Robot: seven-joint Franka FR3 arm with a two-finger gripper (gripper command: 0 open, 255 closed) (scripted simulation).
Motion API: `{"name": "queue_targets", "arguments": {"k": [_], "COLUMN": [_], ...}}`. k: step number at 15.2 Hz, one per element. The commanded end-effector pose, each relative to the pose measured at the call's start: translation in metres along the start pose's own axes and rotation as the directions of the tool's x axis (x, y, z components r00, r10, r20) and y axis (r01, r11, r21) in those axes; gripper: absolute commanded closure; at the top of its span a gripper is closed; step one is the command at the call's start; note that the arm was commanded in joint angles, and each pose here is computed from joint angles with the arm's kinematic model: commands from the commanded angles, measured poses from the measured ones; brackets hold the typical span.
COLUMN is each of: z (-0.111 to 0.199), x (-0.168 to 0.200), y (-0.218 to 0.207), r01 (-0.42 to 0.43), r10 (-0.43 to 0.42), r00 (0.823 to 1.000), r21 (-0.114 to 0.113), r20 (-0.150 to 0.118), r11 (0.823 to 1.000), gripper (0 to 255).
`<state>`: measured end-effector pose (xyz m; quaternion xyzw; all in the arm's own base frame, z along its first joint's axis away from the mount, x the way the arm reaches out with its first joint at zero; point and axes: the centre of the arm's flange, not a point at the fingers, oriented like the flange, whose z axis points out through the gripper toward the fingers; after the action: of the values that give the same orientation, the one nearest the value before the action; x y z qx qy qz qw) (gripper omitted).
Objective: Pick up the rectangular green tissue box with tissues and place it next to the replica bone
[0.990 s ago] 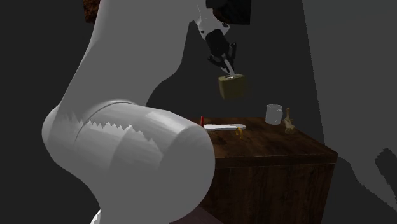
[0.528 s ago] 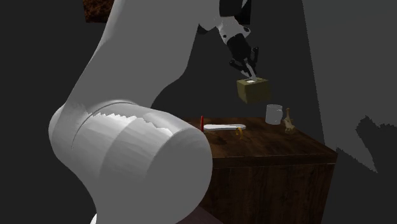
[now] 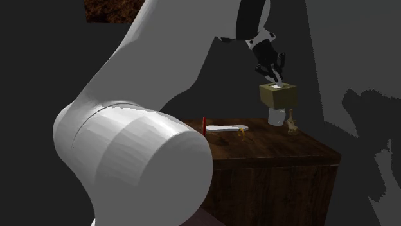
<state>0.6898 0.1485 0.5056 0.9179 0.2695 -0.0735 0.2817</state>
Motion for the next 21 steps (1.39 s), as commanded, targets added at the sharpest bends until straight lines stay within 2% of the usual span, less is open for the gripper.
{"name": "queue_targets", "arguments": {"k": [1,21], "z": [0.013,0.101], "x": [0.001,0.031], "y": [0.011,-0.039], "r01": [0.001,0.001], "r10": [-0.001,-0.001], "r00": [1.0,1.0], "r21": [-0.001,-0.001], "r20": [-0.001,-0.001], "r11": [1.0,1.0], "gripper": [255,255]}}
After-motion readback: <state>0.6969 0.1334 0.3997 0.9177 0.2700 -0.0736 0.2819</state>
